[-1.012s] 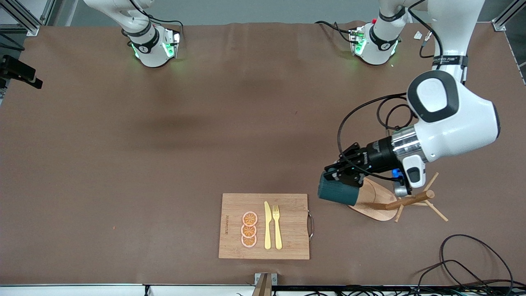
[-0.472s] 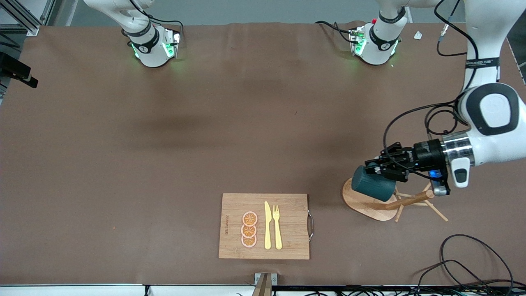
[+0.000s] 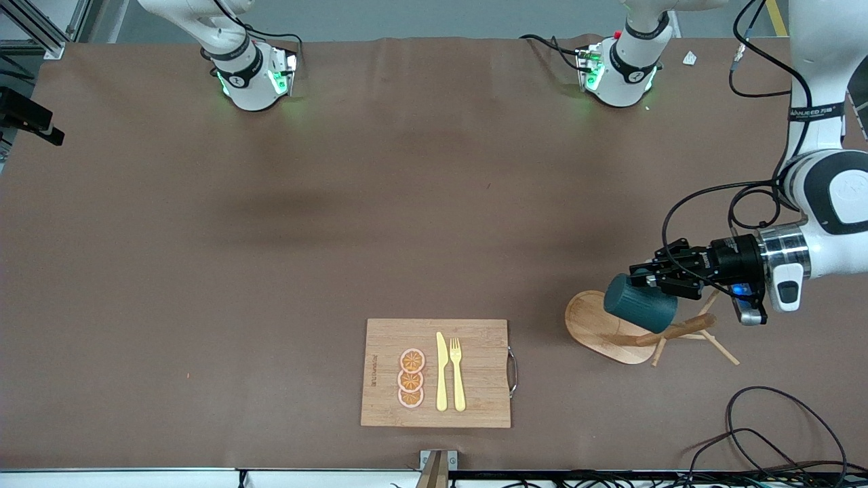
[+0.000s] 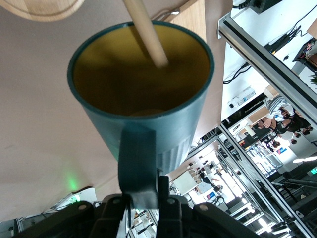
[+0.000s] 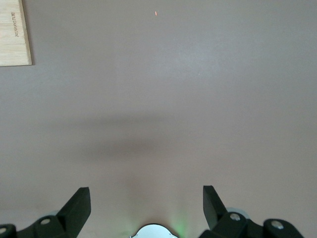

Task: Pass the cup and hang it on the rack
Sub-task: 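Hook the mug handle onto a rack peg and open the left gripper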

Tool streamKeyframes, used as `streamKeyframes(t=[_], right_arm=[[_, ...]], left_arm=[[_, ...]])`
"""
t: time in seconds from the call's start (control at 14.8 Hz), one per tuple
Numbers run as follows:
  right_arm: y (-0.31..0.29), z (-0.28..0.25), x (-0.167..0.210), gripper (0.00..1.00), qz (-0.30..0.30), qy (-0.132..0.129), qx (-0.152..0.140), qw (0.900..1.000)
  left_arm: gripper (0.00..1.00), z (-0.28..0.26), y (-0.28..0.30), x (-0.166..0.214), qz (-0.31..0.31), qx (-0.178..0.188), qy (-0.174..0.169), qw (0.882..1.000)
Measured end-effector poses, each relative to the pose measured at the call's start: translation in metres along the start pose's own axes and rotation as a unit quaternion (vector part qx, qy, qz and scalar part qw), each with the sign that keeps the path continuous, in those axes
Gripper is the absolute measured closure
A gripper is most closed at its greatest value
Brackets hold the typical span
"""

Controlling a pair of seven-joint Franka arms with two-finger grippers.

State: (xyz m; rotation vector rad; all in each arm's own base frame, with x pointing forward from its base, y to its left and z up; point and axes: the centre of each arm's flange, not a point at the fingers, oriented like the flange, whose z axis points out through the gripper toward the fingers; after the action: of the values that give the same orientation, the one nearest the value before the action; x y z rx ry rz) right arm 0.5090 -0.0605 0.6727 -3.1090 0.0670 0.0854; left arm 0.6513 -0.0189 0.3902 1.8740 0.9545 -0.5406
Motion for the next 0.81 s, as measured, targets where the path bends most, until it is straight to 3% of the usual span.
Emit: streamKeyframes(t=[0.4,0.81], right_arm=[[0.0,0.003,0.001,0.0,0.0,-0.001,0.0,1.0],[-0.001,0.008,0.003,0.0,-0.001,-0.003,0.0,1.0]], left_arm=[[0.79,-0.015,-0.012,0.02,-0.001,-0.015,0.002,1.0],[0.79,-0.021,-0.03,0.043,-0.001,-0.038,-0.022,0.999]])
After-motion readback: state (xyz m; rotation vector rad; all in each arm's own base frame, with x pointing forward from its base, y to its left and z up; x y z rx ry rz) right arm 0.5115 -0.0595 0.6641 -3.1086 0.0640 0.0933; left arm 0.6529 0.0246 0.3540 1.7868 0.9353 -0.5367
